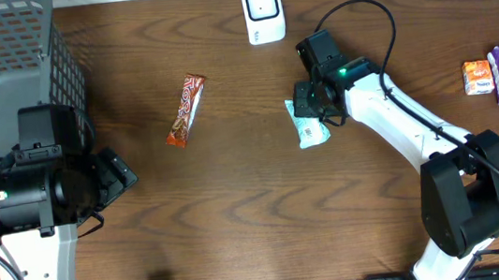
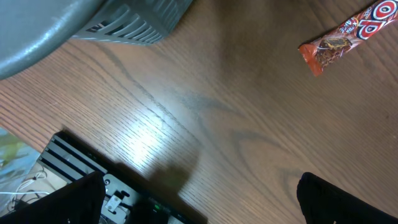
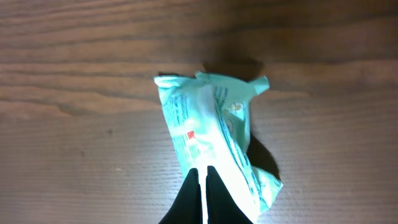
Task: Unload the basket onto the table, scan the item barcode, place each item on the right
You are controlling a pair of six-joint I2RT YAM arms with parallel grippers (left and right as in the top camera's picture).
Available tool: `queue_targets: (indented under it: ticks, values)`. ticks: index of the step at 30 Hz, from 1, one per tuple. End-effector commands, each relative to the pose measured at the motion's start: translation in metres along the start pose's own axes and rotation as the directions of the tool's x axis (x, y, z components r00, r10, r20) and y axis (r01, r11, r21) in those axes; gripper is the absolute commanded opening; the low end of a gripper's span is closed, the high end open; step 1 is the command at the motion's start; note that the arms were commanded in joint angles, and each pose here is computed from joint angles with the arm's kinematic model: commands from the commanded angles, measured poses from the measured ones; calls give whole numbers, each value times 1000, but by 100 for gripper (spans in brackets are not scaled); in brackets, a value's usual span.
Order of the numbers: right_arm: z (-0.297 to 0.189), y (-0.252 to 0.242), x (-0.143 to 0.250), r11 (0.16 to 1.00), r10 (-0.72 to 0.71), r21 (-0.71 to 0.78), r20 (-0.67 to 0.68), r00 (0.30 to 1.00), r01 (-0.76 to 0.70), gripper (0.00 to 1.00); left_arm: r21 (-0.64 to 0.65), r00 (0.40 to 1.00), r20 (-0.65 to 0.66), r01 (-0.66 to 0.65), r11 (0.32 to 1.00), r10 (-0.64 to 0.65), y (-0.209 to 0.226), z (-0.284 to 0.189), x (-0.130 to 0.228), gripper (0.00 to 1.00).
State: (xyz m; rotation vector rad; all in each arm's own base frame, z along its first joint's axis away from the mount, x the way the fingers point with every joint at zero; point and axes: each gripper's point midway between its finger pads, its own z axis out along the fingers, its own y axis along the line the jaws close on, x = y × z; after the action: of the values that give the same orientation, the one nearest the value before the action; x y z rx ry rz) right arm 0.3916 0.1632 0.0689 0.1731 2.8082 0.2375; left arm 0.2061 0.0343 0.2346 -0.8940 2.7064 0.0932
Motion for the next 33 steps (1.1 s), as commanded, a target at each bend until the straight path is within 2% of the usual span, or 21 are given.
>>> queue_targets:
  ticks: [1,8,15,20,23,28,33]
  values:
    - [0,-7,15,999,35,30,-49,998,-33,1,-16,1000,6,14,1000,-14,4,0,-1,98]
    - [25,-12,48,998,48,43,-89,995,-44,1,-16,1000,6,14,1000,-14,4,0,-1,98]
    - [39,-10,51,998,57,8,-49,997,-56,1,-16,1000,6,14,1000,-14,4,0,-1,98]
    - [10,-2,36,998,61,-10,-37,997,-61,1,-16,1000,6,14,1000,-14,4,0,-1,98]
    - [-17,8,18,999,22,-43,16,1000,-22,1,-16,1000,6,14,1000,-14,4,0,-1,98]
    - [-36,18,0,996,-10,-87,103,995,19,30,-16,1000,6,14,1000,-14,4,0,-1,98]
    - [-25,-5,-8,1000,11,-5,119,993,-10,56,-16,1000,6,14,1000,-14,4,0,-1,98]
